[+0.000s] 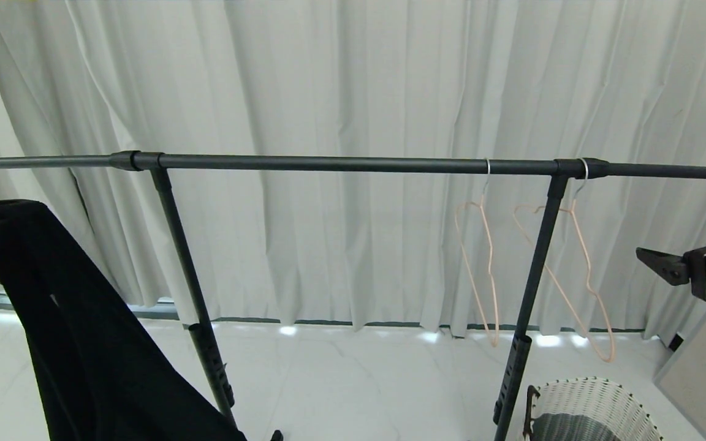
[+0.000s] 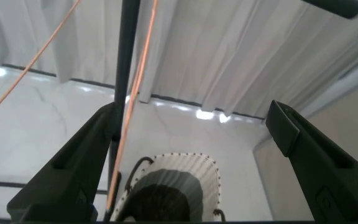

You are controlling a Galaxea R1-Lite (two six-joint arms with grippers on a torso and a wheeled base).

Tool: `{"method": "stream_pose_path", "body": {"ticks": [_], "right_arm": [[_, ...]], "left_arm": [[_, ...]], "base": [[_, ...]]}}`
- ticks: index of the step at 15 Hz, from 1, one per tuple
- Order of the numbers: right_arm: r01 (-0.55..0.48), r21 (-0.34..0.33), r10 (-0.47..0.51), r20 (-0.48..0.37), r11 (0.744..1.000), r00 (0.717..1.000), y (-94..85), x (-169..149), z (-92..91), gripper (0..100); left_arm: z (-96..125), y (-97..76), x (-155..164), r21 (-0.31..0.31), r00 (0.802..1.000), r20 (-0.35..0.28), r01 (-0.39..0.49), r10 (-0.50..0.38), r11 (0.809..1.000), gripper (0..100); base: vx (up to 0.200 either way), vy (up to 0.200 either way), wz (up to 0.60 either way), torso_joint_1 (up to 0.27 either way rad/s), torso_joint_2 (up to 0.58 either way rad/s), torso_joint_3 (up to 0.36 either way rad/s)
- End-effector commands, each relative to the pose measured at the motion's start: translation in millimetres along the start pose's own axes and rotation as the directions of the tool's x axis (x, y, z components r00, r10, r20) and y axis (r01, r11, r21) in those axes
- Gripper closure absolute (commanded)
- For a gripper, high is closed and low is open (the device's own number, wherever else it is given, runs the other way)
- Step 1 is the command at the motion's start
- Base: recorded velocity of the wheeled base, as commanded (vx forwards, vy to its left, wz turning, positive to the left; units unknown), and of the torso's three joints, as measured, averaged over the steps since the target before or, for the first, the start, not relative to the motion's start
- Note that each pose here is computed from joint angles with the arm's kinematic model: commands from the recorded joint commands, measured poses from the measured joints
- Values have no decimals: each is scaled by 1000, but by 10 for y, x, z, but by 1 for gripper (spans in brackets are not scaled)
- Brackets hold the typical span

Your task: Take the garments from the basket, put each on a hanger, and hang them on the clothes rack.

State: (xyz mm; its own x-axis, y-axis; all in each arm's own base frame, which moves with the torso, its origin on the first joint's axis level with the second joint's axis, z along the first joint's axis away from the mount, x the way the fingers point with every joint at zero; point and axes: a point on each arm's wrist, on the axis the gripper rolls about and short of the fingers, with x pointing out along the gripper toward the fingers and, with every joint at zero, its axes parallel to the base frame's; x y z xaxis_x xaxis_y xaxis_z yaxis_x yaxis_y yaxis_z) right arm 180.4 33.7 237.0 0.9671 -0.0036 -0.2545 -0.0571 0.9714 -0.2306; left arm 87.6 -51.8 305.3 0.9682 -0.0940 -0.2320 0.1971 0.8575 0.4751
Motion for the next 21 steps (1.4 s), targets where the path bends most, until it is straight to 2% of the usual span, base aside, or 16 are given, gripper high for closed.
{"method": "stream_pose_path", "body": {"ticks": [1, 4, 13, 15, 18, 21], "right_arm": [[3, -1, -3, 8, 1000, 1000, -32, -169, -33, 0], [-1, -7, 1, -24, 1000, 1000, -57, -275, -29, 0], [47, 9, -46, -73, 999, 996, -131, -209, -112, 0], [47, 41, -43, -103, 998, 994, -117, -115, -137, 0], [49, 87, -36, -138, 995, 990, -94, 12, -159, 0], [56, 153, -26, -195, 987, 980, -56, 232, -189, 0]], "left_arm": [[-100, -76, 10, 27, 1000, 18, 16, -17, 1000, 100], [-141, -135, 87, 4, 998, 47, -31, 31, 1000, 100], [-147, -192, 152, 32, 999, 33, -18, 17, 999, 100], [-149, -186, 145, 19, 999, 34, -20, 20, 1000, 100], [-148, -191, 160, -45, 999, 33, -17, 19, 999, 100], [-146, -200, 171, -48, 999, 30, -15, 16, 999, 100]], "base": [[0, 0, 0, 0, 0, 0], [0, 0, 0, 0, 0, 0], [0, 0, 0, 0, 0, 0], [0, 0, 0, 0, 0, 0], [0, 0, 0, 0, 0, 0], [0, 0, 0, 0, 0, 0]]}}
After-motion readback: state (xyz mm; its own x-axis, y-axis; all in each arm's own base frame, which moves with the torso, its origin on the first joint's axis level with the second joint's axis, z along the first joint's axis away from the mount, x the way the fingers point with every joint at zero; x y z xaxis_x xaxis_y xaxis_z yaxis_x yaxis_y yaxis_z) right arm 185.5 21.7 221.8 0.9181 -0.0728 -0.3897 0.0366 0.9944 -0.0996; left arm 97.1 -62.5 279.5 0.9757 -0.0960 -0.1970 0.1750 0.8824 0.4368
